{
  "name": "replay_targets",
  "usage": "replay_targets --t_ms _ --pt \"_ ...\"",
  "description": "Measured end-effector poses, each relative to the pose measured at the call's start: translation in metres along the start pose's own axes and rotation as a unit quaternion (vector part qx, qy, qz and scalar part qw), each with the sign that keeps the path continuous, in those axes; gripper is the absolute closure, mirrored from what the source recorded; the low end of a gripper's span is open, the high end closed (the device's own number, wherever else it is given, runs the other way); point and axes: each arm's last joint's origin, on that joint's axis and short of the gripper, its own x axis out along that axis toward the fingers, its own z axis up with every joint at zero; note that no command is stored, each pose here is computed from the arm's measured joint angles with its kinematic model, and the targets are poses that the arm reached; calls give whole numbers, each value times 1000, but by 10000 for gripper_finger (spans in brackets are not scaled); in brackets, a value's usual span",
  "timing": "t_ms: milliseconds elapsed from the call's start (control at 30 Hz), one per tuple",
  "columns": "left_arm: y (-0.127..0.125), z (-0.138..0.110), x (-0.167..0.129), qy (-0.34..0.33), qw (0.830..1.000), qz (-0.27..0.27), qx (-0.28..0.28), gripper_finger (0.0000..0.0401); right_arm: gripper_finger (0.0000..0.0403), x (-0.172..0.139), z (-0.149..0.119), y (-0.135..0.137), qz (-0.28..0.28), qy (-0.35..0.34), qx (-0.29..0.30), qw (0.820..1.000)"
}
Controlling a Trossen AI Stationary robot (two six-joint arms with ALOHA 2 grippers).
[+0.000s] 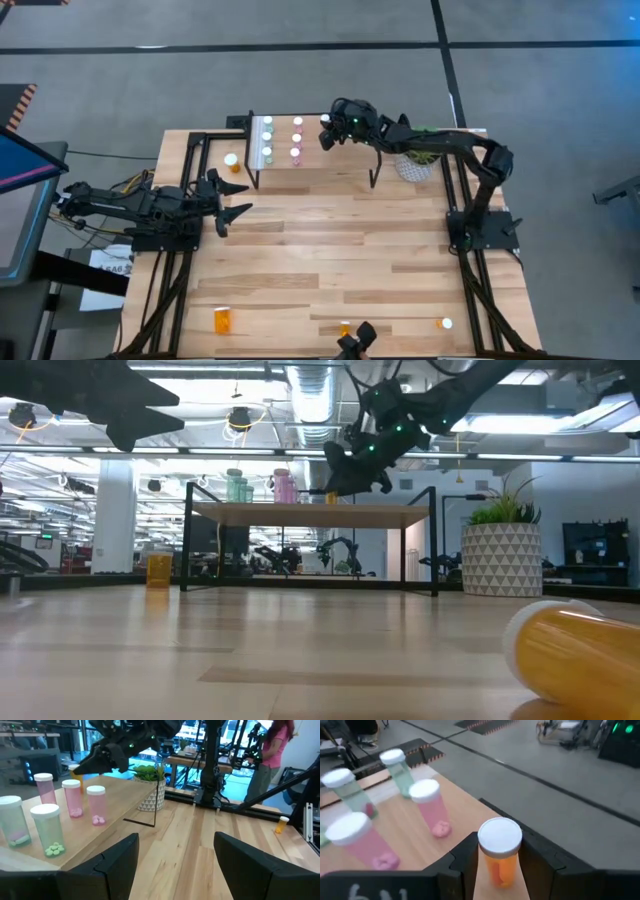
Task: Pick and place medicine bottles onto shelf by color
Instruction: Put the top small orange pill bottle on the shelf
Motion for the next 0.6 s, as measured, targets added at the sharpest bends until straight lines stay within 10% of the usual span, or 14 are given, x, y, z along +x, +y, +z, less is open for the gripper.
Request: replay_targets --t_ms 600 --pt "0 0 0 0 1000 -1 0 156 195 1 -4 1 15 13 0 1000"
